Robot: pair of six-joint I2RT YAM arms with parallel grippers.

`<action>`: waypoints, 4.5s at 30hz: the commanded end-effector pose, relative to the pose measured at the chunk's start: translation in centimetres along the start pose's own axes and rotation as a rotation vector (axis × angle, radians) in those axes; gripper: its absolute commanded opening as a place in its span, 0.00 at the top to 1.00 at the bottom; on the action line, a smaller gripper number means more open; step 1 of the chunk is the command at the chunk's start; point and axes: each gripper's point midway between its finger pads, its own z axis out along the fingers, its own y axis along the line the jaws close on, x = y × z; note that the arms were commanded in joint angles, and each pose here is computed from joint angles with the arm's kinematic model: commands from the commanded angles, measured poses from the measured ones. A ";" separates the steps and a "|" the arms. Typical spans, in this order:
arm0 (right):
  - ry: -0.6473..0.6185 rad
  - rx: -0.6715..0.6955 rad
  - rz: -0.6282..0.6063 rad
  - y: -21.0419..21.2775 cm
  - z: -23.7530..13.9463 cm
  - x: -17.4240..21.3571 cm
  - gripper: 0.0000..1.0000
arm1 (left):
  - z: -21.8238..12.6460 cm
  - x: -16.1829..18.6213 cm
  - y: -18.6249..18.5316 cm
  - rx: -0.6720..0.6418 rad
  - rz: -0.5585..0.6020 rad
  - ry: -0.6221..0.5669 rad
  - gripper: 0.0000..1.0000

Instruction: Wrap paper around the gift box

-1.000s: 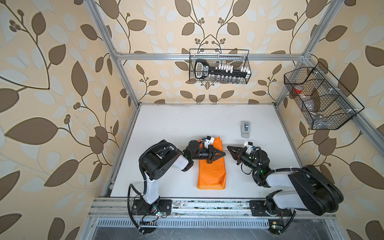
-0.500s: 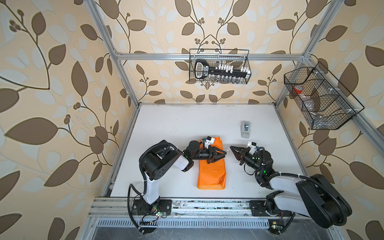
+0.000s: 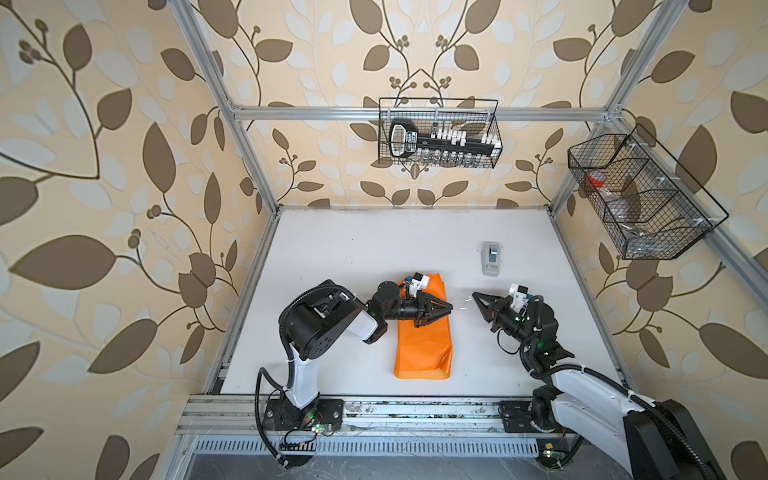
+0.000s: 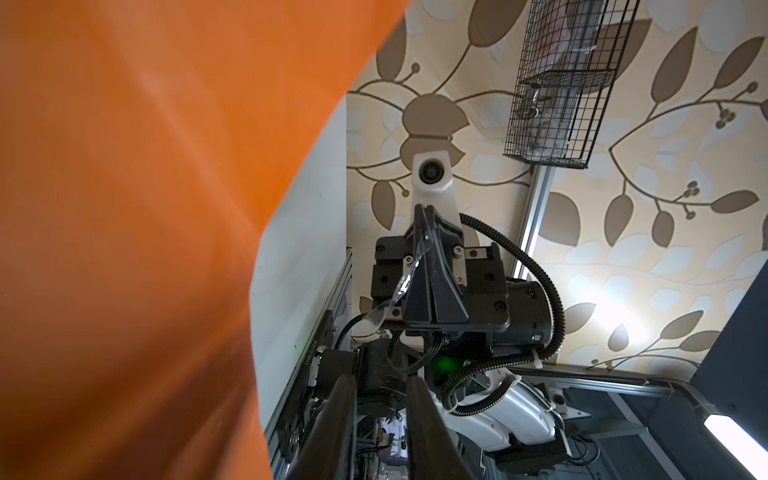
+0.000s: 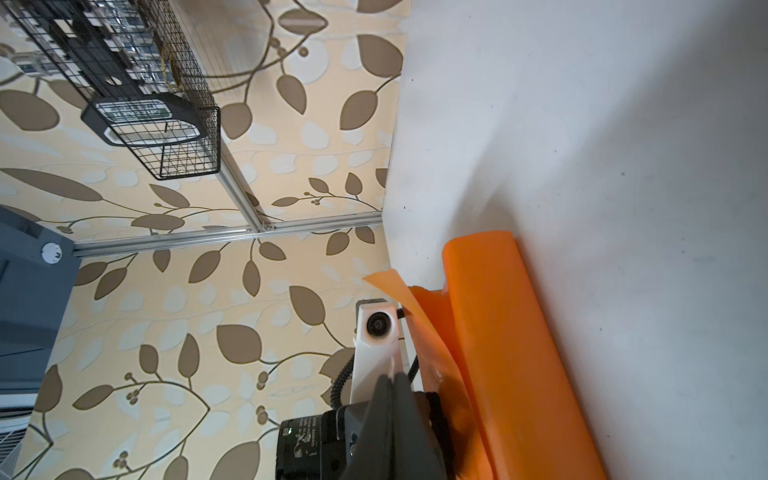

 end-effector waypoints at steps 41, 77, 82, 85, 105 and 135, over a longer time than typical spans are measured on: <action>-0.040 -0.007 -0.001 -0.1 3.6 3.3 1.00 | 0.4 0.4 -0.4 0.060 0.030 0.012 1.00; -0.051 0.025 0.001 -3.5 3.7 4.0 1.00 | 0.3 0.4 -0.2 0.054 0.017 0.011 1.00; -0.050 0.018 0.001 -3.8 3.7 4.0 1.00 | 0.2 0.5 0.0 0.052 0.016 0.011 1.00; -0.045 0.014 0.003 -3.9 3.8 4.2 1.00 | 0.2 0.5 0.1 0.050 0.014 0.012 1.00; -0.029 -0.035 0.042 -4.3 3.7 4.9 0.83 | 0.1 0.7 0.3 0.044 0.013 0.010 1.00; -0.013 0.304 -0.337 -7.8 0.8 4.0 0.79 | 0.0 0.5 0.4 0.042 0.008 0.001 1.00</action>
